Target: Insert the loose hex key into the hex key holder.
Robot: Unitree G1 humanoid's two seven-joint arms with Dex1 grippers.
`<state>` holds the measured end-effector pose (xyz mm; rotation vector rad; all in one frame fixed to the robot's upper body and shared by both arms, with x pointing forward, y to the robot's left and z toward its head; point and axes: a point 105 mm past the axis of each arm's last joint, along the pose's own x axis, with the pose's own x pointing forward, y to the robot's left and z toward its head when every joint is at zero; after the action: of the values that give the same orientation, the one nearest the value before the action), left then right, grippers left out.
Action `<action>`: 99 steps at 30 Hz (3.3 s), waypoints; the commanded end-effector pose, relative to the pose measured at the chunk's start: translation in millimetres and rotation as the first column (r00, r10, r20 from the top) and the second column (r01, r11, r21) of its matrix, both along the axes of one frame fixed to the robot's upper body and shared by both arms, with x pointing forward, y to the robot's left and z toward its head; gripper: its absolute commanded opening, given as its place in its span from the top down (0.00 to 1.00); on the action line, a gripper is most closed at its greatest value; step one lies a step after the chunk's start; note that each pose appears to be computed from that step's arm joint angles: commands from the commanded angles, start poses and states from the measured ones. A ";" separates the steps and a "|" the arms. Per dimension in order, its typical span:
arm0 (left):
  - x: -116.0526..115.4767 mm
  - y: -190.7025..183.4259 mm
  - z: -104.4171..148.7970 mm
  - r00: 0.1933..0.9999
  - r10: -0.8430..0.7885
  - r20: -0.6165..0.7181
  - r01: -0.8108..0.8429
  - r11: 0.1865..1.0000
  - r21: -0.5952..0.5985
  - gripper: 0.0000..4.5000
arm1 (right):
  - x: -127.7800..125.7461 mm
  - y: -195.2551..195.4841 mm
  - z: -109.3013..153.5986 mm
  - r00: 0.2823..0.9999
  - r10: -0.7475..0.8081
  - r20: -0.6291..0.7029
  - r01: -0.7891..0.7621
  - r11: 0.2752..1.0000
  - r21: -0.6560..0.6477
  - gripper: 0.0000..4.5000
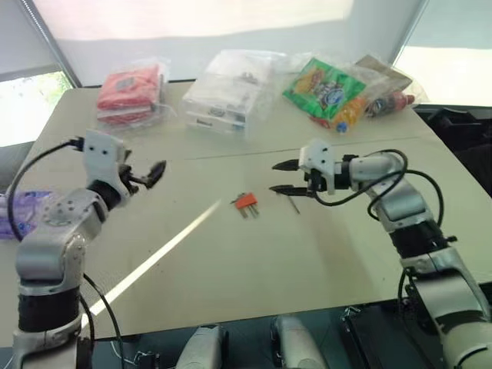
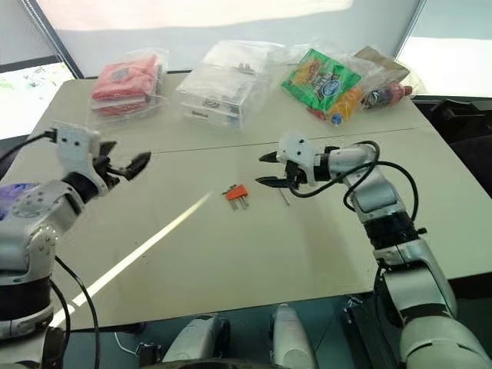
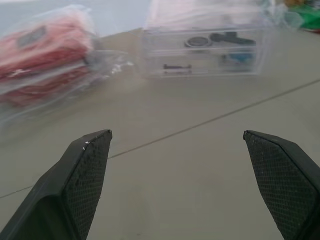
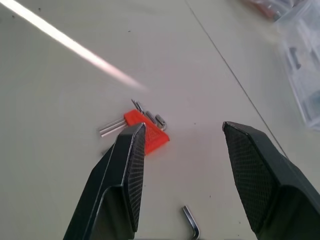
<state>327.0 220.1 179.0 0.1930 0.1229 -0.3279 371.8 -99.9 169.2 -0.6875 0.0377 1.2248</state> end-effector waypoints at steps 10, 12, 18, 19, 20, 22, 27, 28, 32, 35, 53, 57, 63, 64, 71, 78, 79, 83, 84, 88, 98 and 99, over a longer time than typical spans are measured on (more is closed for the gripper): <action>-36.9 -8.1 -15.7 0.976 -0.188 -0.106 0.191 0.981 0.022 0.02 | 28.9 25.3 -32.9 0.974 0.134 0.185 -0.080 0.958 -0.275 0.44; -38.7 -7.3 -15.5 0.979 -0.178 -0.101 0.181 0.983 0.022 0.02 | 28.9 28.7 -34.7 0.972 0.151 0.179 -0.096 0.954 -0.283 0.44; -41.3 -5.9 -15.5 0.982 -0.163 -0.097 0.166 0.986 0.020 0.02 | 24.5 37.8 -38.8 0.971 0.197 0.133 -0.153 0.947 -0.282 0.44; -41.4 -5.5 -15.5 0.982 -0.160 -0.096 0.163 0.986 0.020 0.02 | 23.1 38.9 -39.8 0.971 0.205 0.120 -0.165 0.945 -0.282 0.44; -41.6 -5.2 -15.6 0.983 -0.158 -0.095 0.160 0.987 0.020 0.02 | 21.9 39.5 -40.8 0.970 0.215 0.112 -0.175 0.942 -0.286 0.44; -42.3 -5.0 -15.6 0.984 -0.154 -0.093 0.157 0.987 0.021 0.02 | 19.8 41.4 -42.3 0.969 0.227 0.100 -0.190 0.939 -0.285 0.44; -43.7 -4.5 -15.4 0.985 -0.146 -0.089 0.149 0.989 0.023 0.02 | 15.5 46.6 -44.5 0.965 0.250 0.080 -0.220 0.936 -0.275 0.44; -43.7 -4.4 -15.5 0.986 -0.144 -0.088 0.147 0.989 0.023 0.02 | 15.0 47.8 -44.7 0.965 0.252 0.076 -0.223 0.936 -0.271 0.44; -43.6 -4.2 -16.0 0.986 -0.139 -0.087 0.142 0.990 0.025 0.02 | 12.8 53.7 -45.3 0.965 0.257 0.056 -0.236 0.940 -0.247 0.44; -43.2 -4.1 -16.4 0.987 -0.138 -0.087 0.141 0.990 0.029 0.02 | 12.6 54.8 -48.6 0.968 0.250 0.034 -0.234 0.940 -0.249 0.44; -35.3 -5.1 -13.6 0.989 -0.129 -0.065 0.132 0.990 0.040 0.02 | 7.9 45.5 -60.4 0.972 0.199 -0.127 -0.223 0.950 -0.218 0.44; -35.2 -4.1 -13.2 0.991 -0.122 -0.058 0.124 0.991 0.044 0.02 | 8.4 50.7 -60.9 0.969 0.173 -0.175 -0.203 0.965 -0.169 0.44; -37.1 -3.5 -13.2 0.992 -0.113 -0.052 0.115 0.992 0.041 0.02 | 8.4 55.4 -65.0 0.965 0.148 -0.215 -0.180 0.974 -0.140 0.44; -37.5 -3.2 -13.3 0.992 -0.111 -0.051 0.113 0.993 0.041 0.02 | 8.0 56.9 -66.2 0.965 0.147 -0.216 -0.180 0.974 -0.138 0.44; -37.7 -3.9 -13.5 0.993 -0.106 -0.046 0.108 0.993 0.038 0.02 | 9.7 61.0 -69.4 0.971 0.132 -0.199 -0.161 0.977 -0.137 0.44; -36.6 -4.4 -12.6 0.994 -0.102 -0.038 0.103 0.994 0.036 0.00 | 11.4 57.7 -73.7 0.974 0.112 -0.197 -0.143 0.978 -0.151 0.75; -36.2 -4.3 -12.4 0.994 -0.100 -0.036 0.101 0.994 0.036 0.00 | 11.5 56.9 -74.3 0.974 0.110 -0.195 -0.141 0.978 -0.154 0.78; -34.8 -4.1 -11.6 0.995 -0.097 -0.032 0.098 0.995 0.033 0.00 | 13.3 56.8 -70.8 0.984 0.119 -0.135 -0.140 0.977 -0.160 0.78; -34.0 -4.3 -10.9 0.995 -0.098 -0.029 0.099 0.995 0.030 0.00 | 15.4 58.3 -65.9 0.989 0.123 -0.080 -0.134 0.979 -0.154 0.78; -27.4 -9.2 0.5 0.992 -0.128 0.006 0.128 0.992 -0.014 0.00 | 28.9 64.6 -23.0 0.944 0.117 0.307 -0.080 0.988 -0.130 0.78; -8.3 -61.3 60.1 0.899 -0.415 0.139 0.436 0.872 -0.222 0.00 | -1.1 70.2 69.2 0.383 0.170 0.908 -0.144 0.982 -0.123 0.78; -7.6 -66.6 65.0 0.883 -0.446 0.148 0.469 0.850 -0.239 0.00 | -6.3 71.1 74.1 0.341 0.165 0.925 -0.160 0.980 -0.116 0.78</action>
<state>322.5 162.4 235.1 -0.0090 -0.0404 -0.7360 380.5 -37.5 218.5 -1.3577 -0.8707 0.8858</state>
